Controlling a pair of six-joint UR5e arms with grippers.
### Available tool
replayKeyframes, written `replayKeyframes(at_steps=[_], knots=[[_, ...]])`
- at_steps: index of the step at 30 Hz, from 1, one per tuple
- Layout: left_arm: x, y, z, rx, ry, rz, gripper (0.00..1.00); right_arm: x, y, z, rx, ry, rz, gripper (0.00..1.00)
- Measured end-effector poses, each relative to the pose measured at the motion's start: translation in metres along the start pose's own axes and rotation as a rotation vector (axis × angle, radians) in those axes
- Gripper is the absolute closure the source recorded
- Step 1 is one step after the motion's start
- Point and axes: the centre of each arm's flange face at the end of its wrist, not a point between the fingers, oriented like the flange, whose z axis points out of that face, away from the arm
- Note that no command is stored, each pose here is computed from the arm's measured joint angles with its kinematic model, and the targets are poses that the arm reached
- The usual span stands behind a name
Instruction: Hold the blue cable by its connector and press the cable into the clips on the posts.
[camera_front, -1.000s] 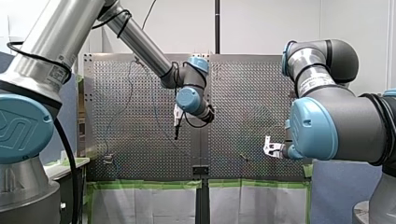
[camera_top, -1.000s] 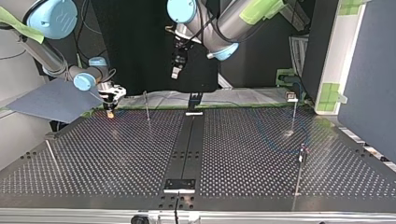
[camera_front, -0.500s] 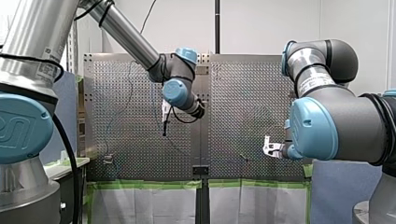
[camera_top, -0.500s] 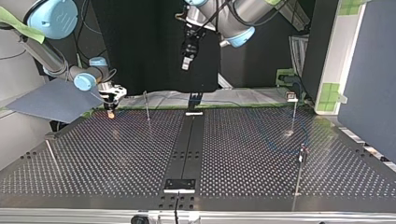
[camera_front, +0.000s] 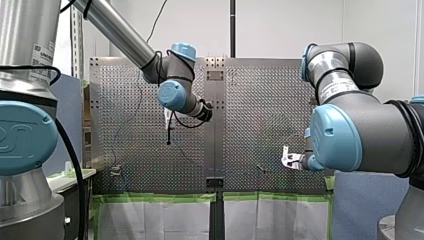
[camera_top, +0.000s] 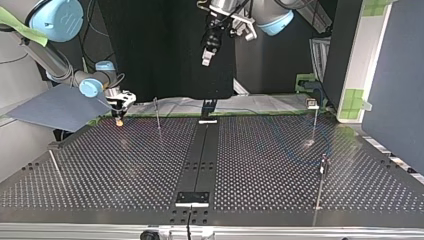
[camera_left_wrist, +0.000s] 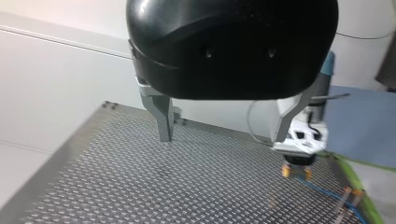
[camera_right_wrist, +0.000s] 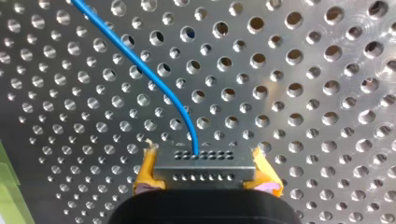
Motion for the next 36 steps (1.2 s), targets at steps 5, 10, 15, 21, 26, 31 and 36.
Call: replayKeyframes(at_steps=[5, 10, 15, 21, 26, 31, 36], knots=[[-0.0037, 0.0048, -0.01, 0.007, -0.031, -0.021, 0.0, -0.0001, 0.0, -0.0001, 0.0, -0.001, -0.001, 1.0], [-0.0043, 0.0055, -0.0118, 0.008, -0.037, -0.024, 0.0, -0.0001, 0.0, -0.0001, 0.0, -0.001, -0.001, 1.0], [-0.0043, 0.0056, -0.0118, 0.008, -0.037, -0.024, 0.0, 0.0, 0.0, 0.0, 0.0, -0.001, -0.001, 1.0], [-0.0043, 0.0057, -0.0119, 0.008, -0.037, -0.024, 0.0, -0.0001, 0.0, -0.0001, 0.0, -0.001, -0.001, 1.0], [-0.0043, 0.0057, -0.0119, 0.008, -0.037, -0.024, 0.0, -0.0001, 0.0, -0.0001, 0.0, -0.001, -0.001, 1.0], [-0.0044, 0.0057, -0.0119, 0.008, -0.037, -0.024, 0.0, -0.0001, 0.0, -0.0001, 0.0, -0.001, -0.001, 1.0], [-0.0043, 0.0057, -0.0119, 0.008, -0.037, -0.024, 0.0, -0.0001, 0.0, 0.0, 0.0, -0.001, -0.001, 1.0]])
